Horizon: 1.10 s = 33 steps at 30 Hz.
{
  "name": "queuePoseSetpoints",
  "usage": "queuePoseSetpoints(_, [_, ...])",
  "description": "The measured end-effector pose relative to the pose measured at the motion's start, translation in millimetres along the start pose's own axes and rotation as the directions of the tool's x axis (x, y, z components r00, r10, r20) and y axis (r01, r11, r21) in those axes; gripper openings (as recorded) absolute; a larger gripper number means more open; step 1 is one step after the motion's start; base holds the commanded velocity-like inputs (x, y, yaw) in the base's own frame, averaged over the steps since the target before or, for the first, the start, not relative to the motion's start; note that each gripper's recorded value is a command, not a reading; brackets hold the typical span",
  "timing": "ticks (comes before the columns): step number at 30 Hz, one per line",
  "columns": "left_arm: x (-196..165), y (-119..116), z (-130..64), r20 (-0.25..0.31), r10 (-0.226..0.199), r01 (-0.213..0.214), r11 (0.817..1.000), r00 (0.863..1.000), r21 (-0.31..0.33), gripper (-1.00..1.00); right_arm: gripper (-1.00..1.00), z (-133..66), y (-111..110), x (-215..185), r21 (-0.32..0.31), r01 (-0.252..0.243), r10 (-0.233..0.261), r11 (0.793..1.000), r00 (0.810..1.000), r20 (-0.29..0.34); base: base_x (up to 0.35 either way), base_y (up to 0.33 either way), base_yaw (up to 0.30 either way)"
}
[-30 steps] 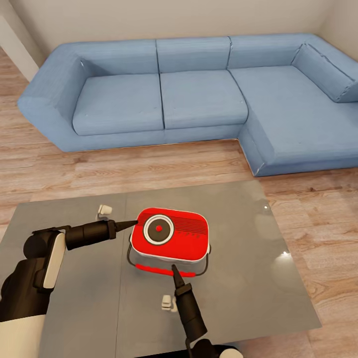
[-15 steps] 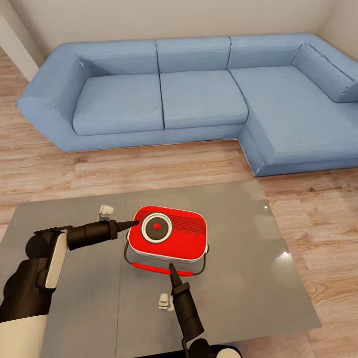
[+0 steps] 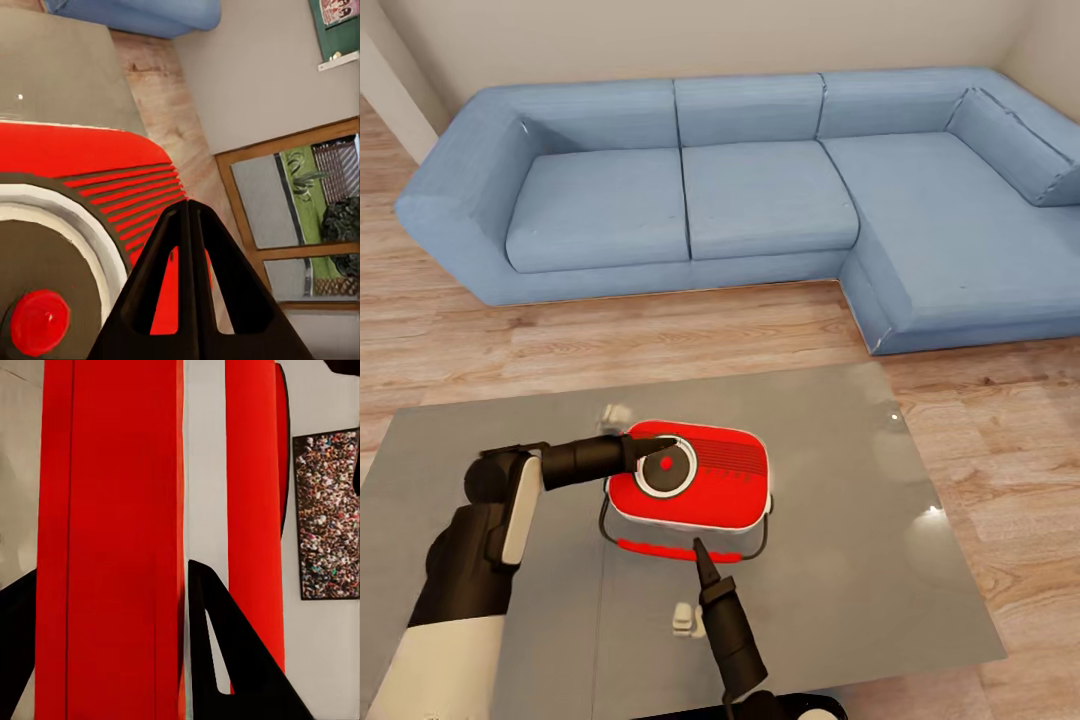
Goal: Turn on the radio receiver that's on the table in the living room.
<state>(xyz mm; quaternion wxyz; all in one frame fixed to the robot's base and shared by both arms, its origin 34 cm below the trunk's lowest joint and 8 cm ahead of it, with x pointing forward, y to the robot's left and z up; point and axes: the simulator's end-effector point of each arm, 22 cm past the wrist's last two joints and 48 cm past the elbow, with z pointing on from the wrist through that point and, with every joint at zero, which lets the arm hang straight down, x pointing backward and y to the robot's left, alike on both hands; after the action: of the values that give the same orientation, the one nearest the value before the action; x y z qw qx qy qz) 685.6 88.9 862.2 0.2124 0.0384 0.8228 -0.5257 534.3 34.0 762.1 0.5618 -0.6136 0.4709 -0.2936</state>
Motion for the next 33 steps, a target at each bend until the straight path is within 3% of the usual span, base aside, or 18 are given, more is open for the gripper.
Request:
queuePoseSetpoints(4, [3, -2, 10.5, -0.014, 0.003, -0.004, 1.000, 1.000, -0.008, -1.00, -1.00, -0.3, 0, -2, 0.000, -0.001, 0.001, 1.000, 1.000, 0.002, 0.000, 0.000, 0.000])
queuePoseSetpoints(27, [11, 7, 10.0, -0.033, -0.017, 0.017, 1.000, 0.999, -0.016, -1.00, -1.00, 0.8, -1, -4, -0.006, -0.009, 0.009, 1.000, 1.000, 0.002, 0.000, 0.000, 0.000])
queuePoseSetpoints(30, [19, 17, 10.5, -0.048, -0.045, 0.044, 0.999, 0.998, -0.026, -1.00, -1.00, 0.8, -1, -4, -0.006, -0.009, 0.009, 1.000, 1.000, 0.002, 0.000, 0.000, 0.000])
queuePoseSetpoints(31, [26, 24, 12.4, -0.059, -0.081, 0.079, 0.996, 0.995, -0.028, -1.00, -1.00, 0.5, 1, -4, -0.014, -0.018, 0.018, 1.000, 1.000, 0.000, 0.000, 0.000, 0.000])
queuePoseSetpoints(33, [32, 29, 13.5, -0.067, -0.102, 0.100, 0.994, 0.992, -0.032, -1.00, -1.00, 0.5, 5, -3, -0.031, -0.021, 0.021, 0.999, 1.000, -0.004, 0.000, 0.000, 0.000])
